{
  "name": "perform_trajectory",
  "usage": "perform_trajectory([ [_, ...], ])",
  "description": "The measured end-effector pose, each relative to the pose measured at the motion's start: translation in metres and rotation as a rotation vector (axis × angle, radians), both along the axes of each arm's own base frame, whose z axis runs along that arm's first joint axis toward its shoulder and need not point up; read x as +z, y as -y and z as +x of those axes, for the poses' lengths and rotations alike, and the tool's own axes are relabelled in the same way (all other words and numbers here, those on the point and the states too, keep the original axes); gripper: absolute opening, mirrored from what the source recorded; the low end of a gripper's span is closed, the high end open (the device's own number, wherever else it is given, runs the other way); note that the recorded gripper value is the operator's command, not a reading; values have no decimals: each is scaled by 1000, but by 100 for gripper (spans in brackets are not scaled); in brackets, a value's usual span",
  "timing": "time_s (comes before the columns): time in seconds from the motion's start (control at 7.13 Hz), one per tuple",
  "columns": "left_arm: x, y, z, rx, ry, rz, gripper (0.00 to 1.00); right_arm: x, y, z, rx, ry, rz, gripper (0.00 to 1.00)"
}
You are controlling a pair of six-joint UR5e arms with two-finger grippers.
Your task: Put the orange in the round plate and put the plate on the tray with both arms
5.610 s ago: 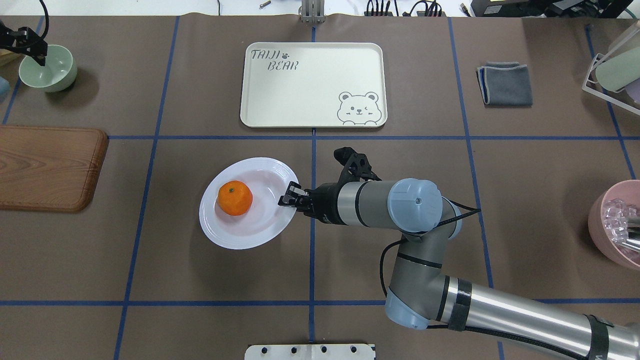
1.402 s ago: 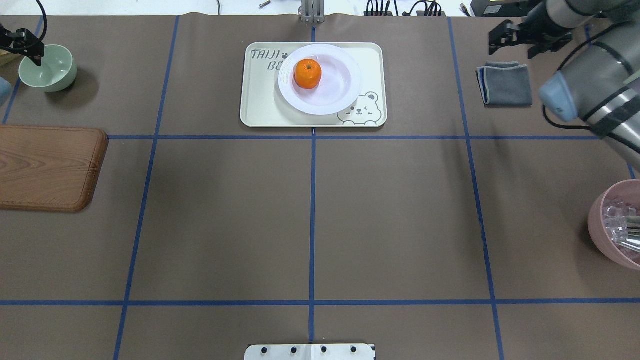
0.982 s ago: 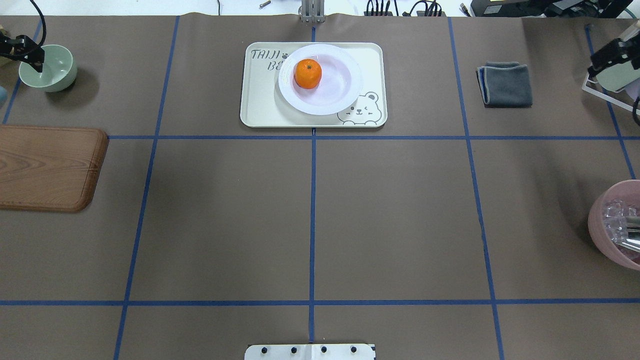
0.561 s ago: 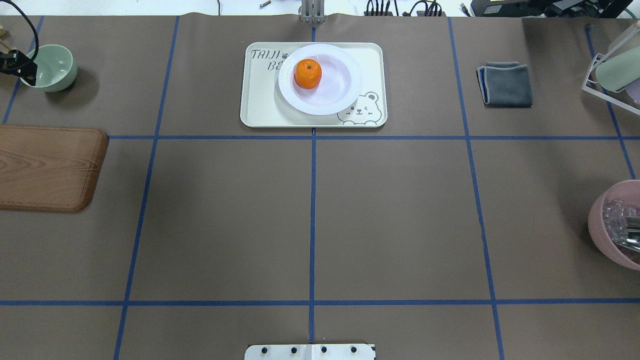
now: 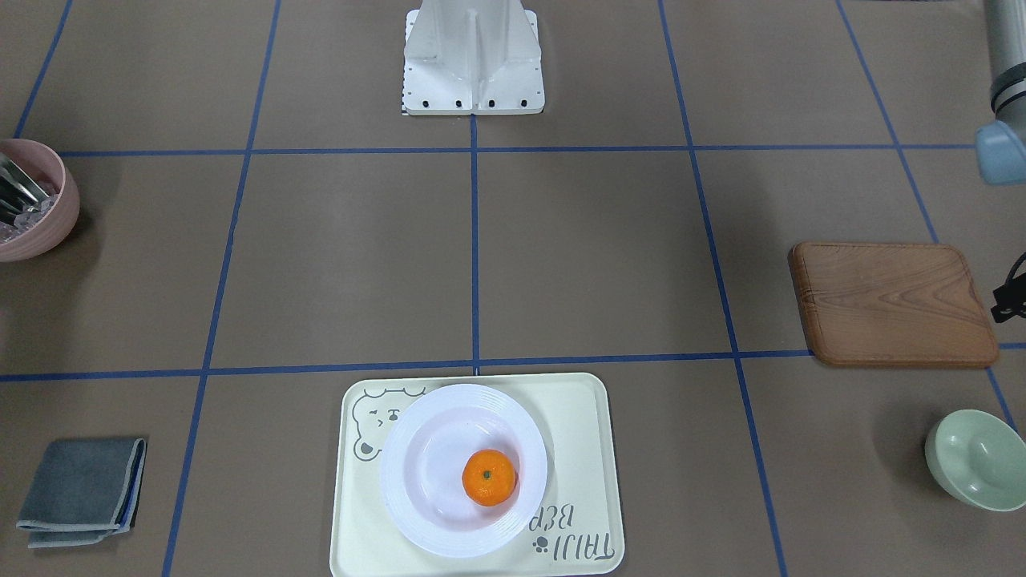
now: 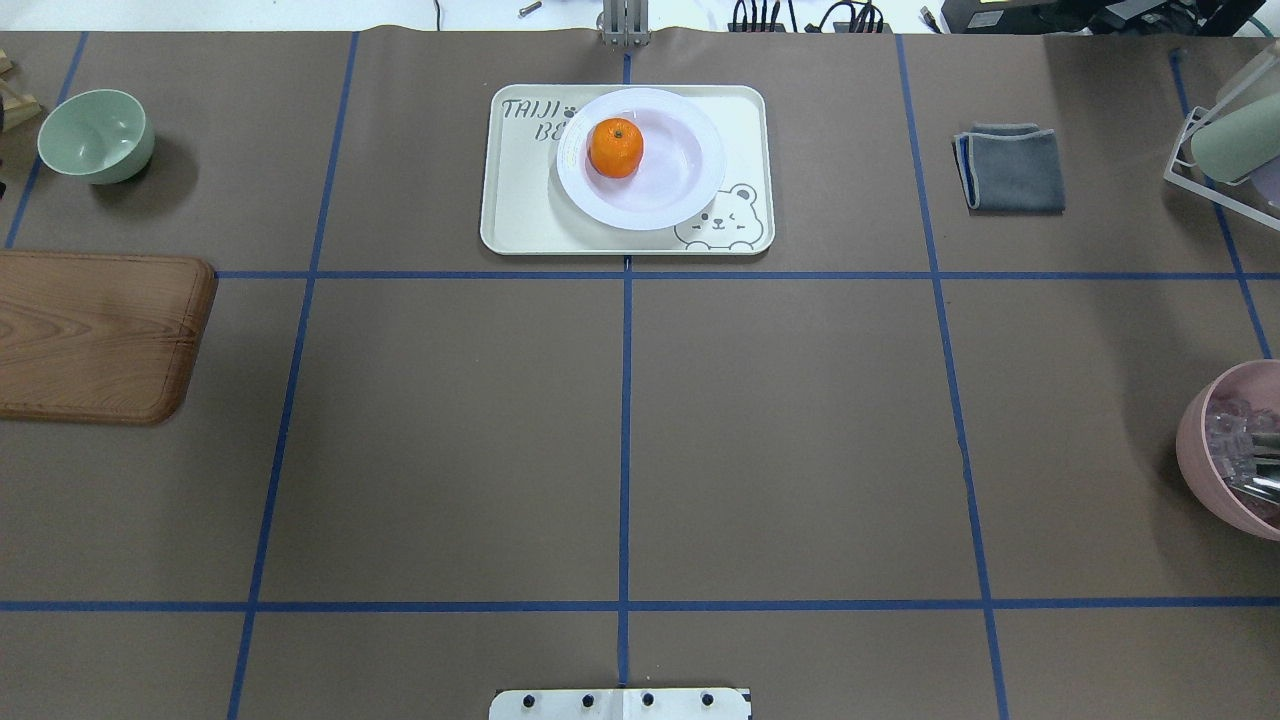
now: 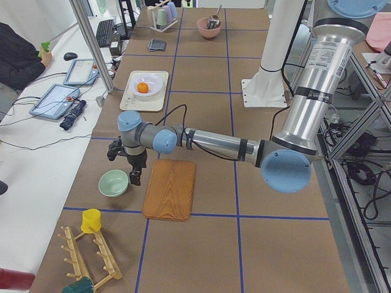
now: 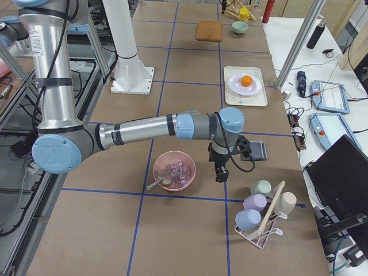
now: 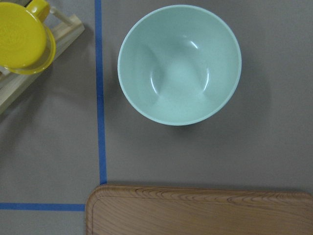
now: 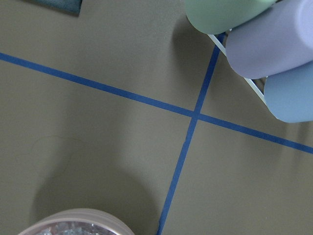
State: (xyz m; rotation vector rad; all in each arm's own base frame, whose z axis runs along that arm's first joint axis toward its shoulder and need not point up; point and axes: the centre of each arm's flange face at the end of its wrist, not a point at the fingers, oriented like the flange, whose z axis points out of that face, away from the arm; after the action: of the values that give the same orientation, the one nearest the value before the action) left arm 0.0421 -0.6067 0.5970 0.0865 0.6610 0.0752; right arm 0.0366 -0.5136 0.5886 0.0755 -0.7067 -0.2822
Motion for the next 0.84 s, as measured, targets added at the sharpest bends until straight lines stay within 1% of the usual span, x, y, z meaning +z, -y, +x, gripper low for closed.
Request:
perform_trajectory([
  [0.28, 34, -23, -48, 56, 15, -15, 98, 10, -4, 3, 5, -3, -11, 100],
  [0.42, 44, -34, -65, 61, -5, -37, 98, 12, -5, 4, 9, -3, -19, 100],
  [0.56, 44, -40, -78, 48, -53, -61, 98, 15, -6, 4, 14, -4, -29, 100],
  [0.7, 39, -43, -85, 35, -89, -79, 98, 20, -7, 4, 20, -3, -45, 100],
  [0.84, 34, -45, -88, 29, -105, -83, 98, 29, -7, 4, 27, -1, -70, 100],
])
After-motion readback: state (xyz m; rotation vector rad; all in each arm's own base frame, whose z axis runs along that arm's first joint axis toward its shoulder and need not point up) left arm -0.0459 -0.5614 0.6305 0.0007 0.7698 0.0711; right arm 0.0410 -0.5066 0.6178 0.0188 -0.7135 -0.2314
